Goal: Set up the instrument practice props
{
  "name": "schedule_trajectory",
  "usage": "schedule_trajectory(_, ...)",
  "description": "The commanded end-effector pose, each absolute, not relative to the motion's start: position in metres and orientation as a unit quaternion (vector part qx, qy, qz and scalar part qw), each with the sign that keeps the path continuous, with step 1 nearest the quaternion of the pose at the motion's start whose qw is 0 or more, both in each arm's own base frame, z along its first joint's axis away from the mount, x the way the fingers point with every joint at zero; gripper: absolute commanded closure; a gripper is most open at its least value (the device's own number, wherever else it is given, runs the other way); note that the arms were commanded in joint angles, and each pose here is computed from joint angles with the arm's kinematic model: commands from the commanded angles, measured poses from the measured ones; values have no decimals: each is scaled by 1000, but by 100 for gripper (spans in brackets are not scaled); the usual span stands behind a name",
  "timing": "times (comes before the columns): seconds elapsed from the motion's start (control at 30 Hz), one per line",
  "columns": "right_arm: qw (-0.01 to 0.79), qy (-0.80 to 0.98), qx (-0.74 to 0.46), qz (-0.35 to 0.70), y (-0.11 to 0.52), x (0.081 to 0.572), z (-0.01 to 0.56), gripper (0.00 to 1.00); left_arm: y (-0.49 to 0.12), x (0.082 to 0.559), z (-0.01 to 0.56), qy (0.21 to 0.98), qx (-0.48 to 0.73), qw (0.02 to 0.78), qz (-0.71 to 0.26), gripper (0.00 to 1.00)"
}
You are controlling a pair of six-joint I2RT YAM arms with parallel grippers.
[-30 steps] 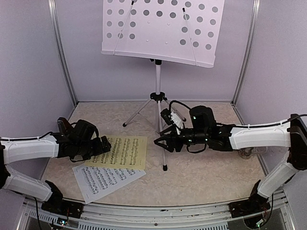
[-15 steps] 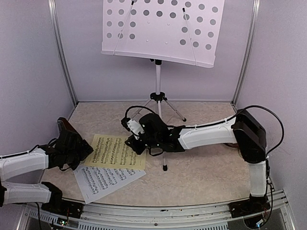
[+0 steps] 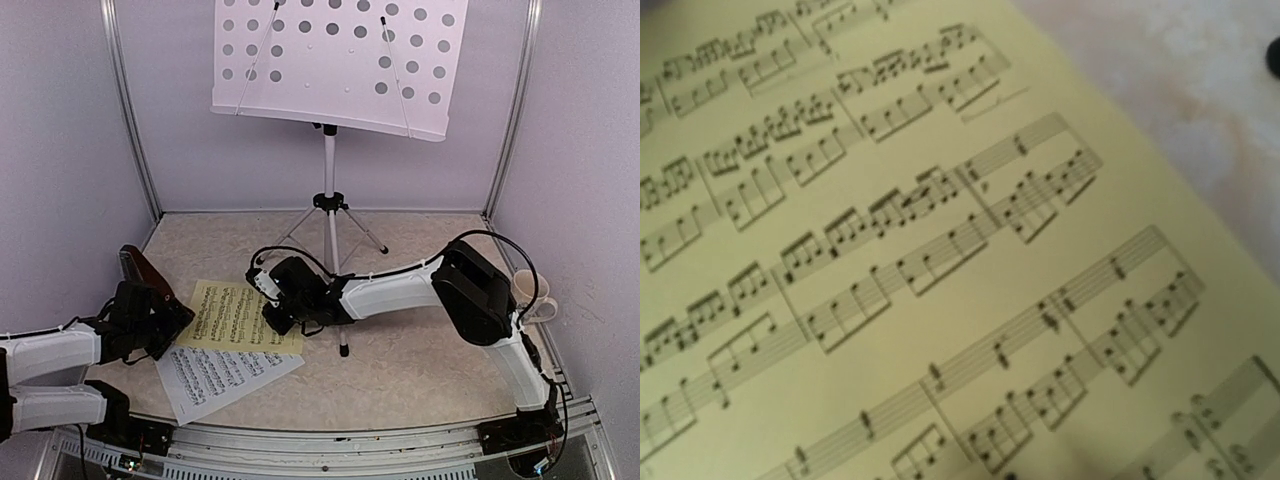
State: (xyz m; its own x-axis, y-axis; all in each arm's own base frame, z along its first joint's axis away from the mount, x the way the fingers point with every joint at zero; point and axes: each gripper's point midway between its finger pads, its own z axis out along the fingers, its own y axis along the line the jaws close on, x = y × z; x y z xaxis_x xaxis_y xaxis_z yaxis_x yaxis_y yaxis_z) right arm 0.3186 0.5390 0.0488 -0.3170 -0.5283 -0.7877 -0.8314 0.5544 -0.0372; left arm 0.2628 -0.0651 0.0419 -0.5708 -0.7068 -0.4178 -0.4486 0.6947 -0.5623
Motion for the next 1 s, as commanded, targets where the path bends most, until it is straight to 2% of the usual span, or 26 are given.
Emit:
schedule_trajectory(0.0,379,791,-443,187,543,315,28,80,-75,268,45,861,-312,326,-235,2)
schedule_trajectory(0.27,345,796,-455,200,541,303,-4,81,-83,271,55,853,-295,339,-267,3)
schedule_trajectory(0.63,337,796,-456,211,543,299,-9,81,-102,278,85,820,-252,383,-343,10)
schedule_trajectory(0.73,336,796,-457,212,543,298,-10,81,-105,281,92,812,-246,393,-355,8)
schedule_trajectory(0.83,336,796,-456,214,544,298,-9,81,-102,284,87,812,-265,386,-349,1)
schedule_trajectory(0.97,336,795,-457,215,544,298,-9,81,-102,283,72,816,-288,361,-347,1)
